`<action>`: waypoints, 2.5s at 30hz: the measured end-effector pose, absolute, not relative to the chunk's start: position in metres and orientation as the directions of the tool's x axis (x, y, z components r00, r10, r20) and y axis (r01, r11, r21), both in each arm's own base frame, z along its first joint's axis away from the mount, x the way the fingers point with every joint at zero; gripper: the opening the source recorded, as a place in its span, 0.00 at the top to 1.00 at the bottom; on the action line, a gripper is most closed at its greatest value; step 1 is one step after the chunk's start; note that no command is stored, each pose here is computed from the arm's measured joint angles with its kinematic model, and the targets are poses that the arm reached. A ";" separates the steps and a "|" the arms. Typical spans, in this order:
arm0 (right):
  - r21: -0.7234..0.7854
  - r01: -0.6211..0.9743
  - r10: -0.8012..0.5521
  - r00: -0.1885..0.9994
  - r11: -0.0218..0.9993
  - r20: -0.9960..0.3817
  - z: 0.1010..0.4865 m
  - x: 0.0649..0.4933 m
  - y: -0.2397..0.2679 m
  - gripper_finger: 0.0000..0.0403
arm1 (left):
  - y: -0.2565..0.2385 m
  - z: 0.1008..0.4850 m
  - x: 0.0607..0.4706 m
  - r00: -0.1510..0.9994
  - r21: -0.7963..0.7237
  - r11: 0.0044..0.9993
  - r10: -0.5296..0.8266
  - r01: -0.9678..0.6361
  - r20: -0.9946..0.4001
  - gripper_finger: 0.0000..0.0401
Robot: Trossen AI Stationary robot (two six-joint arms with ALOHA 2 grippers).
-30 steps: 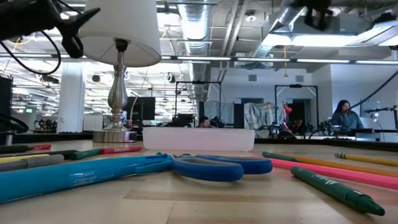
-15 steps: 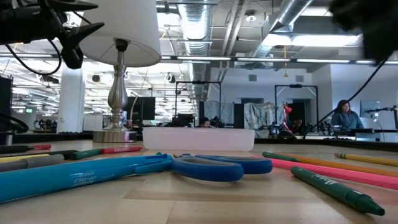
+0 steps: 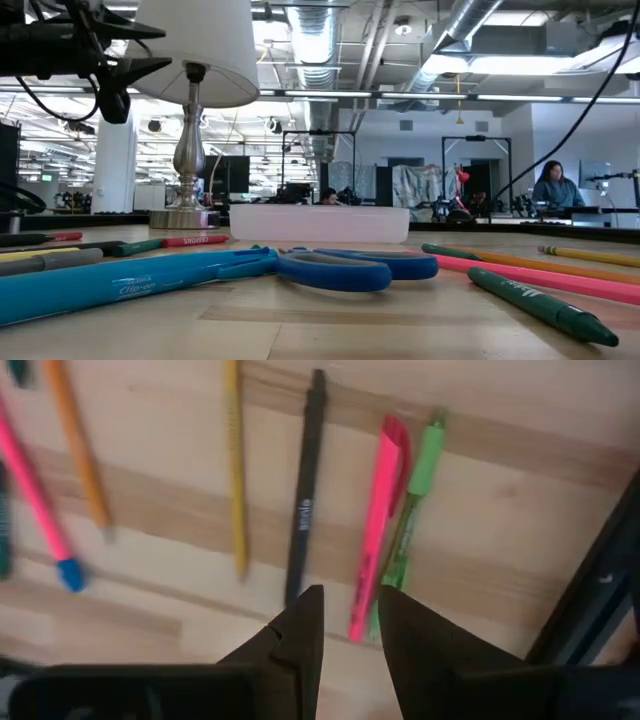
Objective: Pick & place school supplies into a supply box
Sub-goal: Put the green pen into the supply box
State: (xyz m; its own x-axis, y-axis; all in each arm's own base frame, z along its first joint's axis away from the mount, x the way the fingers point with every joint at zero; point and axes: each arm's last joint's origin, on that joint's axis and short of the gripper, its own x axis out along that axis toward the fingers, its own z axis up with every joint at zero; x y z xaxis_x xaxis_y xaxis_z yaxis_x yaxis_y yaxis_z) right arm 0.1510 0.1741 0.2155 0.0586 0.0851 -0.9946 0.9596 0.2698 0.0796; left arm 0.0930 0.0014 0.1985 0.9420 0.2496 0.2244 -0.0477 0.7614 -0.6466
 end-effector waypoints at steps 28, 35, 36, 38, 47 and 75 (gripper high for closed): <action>-0.172 0.928 -0.046 -0.166 0.331 -0.985 0.145 0.153 0.189 0.77 | 0.003 0.199 0.093 0.931 -0.719 0.693 0.287 -0.042 0.223 0.62; -0.120 0.933 0.004 -0.129 0.339 -0.992 0.134 0.151 0.189 0.78 | 0.003 0.198 0.093 0.932 -0.729 0.684 0.289 -0.041 0.219 0.62; -0.122 0.933 0.005 -0.131 0.339 -0.991 0.134 0.151 0.189 0.78 | 0.003 0.198 0.093 0.932 -0.730 0.682 0.289 -0.040 0.219 0.62; -0.122 0.931 0.004 -0.131 0.343 -0.991 0.134 0.151 0.189 0.78 | 0.003 0.198 0.093 0.932 -0.731 0.682 0.289 -0.040 0.219 0.62; -0.101 0.908 0.018 -0.119 0.406 -0.993 0.133 0.152 0.190 0.85 | 0.003 0.198 0.093 0.933 -0.733 0.679 0.289 -0.041 0.215 0.62; -0.096 0.807 0.044 -0.149 0.583 -0.988 0.133 0.172 0.170 0.96 | 0.003 0.197 0.093 0.933 -0.737 0.675 0.291 -0.044 0.211 0.62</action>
